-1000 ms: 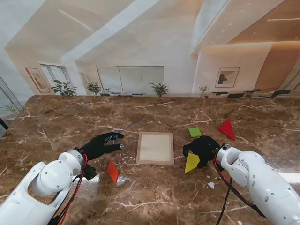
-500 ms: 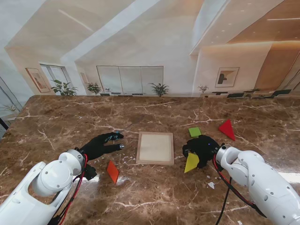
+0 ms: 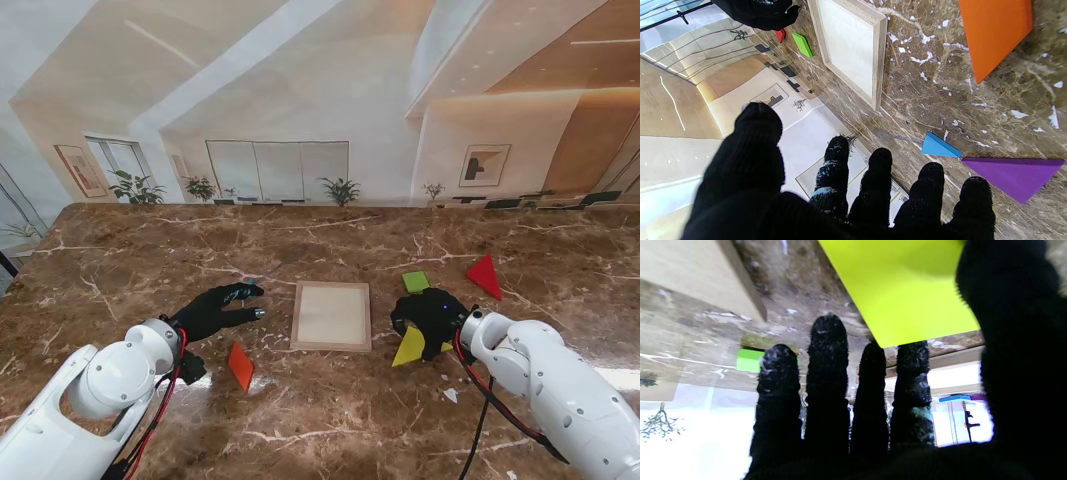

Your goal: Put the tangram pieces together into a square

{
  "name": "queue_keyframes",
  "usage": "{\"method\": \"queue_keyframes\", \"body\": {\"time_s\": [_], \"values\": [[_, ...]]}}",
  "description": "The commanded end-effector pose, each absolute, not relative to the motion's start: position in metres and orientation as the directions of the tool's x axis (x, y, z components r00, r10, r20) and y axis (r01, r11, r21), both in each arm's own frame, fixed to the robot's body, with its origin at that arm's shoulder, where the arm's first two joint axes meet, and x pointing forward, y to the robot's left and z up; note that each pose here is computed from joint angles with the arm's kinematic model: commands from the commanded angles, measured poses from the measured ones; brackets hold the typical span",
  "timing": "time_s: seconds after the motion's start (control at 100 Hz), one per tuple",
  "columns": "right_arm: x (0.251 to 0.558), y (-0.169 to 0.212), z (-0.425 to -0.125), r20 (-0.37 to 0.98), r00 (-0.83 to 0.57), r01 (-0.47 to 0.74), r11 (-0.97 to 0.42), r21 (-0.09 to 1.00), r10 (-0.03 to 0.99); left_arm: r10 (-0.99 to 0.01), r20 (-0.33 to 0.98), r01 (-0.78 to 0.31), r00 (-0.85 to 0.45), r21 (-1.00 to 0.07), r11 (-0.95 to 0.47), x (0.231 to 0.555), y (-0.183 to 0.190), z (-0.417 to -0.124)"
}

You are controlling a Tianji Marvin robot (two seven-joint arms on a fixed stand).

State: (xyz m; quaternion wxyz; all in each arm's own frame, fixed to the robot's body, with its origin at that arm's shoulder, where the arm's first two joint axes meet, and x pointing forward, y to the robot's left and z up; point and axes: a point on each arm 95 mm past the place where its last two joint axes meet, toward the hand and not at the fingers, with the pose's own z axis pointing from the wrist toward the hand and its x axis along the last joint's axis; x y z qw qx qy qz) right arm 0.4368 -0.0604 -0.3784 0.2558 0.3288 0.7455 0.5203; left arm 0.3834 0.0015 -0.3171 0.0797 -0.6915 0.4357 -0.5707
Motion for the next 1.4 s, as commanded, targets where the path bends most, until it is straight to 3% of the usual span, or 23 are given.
{"method": "queue_keyframes", "body": {"time_s": [0.0,0.88,1.39], "values": [[0.415,-0.076,-0.416,-0.015,-0.645,0.331,0.297,0.896,0.764,-0.697,0.717,-0.522,-0.021,-0.602,-0.604,0.382,0.002,-0.322],[0.414,-0.079,-0.419,0.031,-0.641,0.349,0.255,0.902,0.767,-0.697,0.717,-0.531,-0.009,-0.594,-0.604,0.381,0.004,-0.323],[0.431,-0.077,-0.397,0.102,-0.623,0.338,0.149,0.929,0.775,-0.691,0.723,-0.519,-0.011,-0.594,-0.614,0.382,0.006,-0.325]]}}
